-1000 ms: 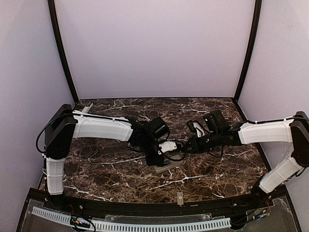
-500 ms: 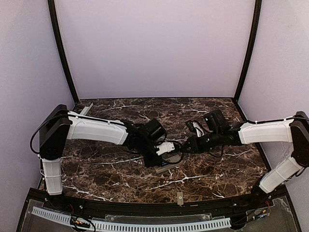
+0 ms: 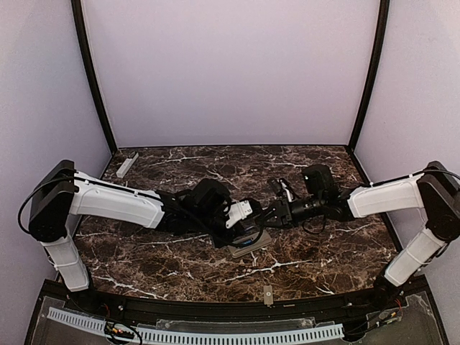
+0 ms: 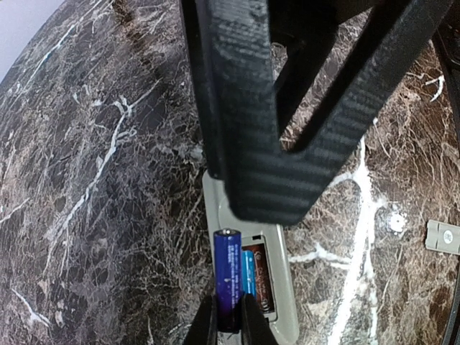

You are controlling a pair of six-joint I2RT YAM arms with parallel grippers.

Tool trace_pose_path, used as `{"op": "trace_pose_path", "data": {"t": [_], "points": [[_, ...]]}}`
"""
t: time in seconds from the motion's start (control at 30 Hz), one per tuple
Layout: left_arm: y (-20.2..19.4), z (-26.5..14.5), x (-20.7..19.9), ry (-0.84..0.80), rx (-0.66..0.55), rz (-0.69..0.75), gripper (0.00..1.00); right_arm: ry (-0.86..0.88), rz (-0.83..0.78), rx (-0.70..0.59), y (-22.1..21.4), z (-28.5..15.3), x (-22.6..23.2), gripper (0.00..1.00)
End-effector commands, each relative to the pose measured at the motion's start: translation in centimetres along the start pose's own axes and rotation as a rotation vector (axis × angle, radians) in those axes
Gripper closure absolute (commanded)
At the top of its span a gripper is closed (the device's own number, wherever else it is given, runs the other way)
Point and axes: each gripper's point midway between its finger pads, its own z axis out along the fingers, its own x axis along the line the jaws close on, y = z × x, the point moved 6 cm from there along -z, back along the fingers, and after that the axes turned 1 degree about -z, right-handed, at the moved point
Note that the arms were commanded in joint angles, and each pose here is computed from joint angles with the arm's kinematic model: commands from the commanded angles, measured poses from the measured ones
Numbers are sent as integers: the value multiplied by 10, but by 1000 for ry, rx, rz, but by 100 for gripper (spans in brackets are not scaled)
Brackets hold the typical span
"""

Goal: Load the batteries into the remote control
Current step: Pass from the left arm to the right

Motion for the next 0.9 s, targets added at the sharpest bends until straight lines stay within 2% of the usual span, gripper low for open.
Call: {"op": "trace_pose_path", "data": {"t": [0.0, 0.3, 0.47, 0.53, 0.73, 0.77, 0.8, 0.87], "points": [[20, -16, -2, 27, -135, -11, 100, 91, -12, -3, 5, 2, 8, 64], [25, -20, -6, 31, -166, 6, 100, 94, 16, 38, 0, 11, -1, 67], [26, -19, -7, 31, -163, 16, 100, 97, 11, 33, 0, 11, 0, 75], [26, -20, -6, 33, -167, 17, 100, 94, 18, 37, 0, 12, -1, 75], [26, -21, -10, 22, -173, 30, 97, 97, 12, 35, 0, 12, -1, 94], [24, -20, -10, 30, -169, 26, 82, 95, 10, 34, -1, 12, -1, 98], [24, -21, -9, 36, -171, 25, 72, 87, 9, 31, -1, 11, -2, 100], [16, -24, -8, 62, -165, 17, 32, 64, 4, 31, -1, 10, -4, 100]]}}
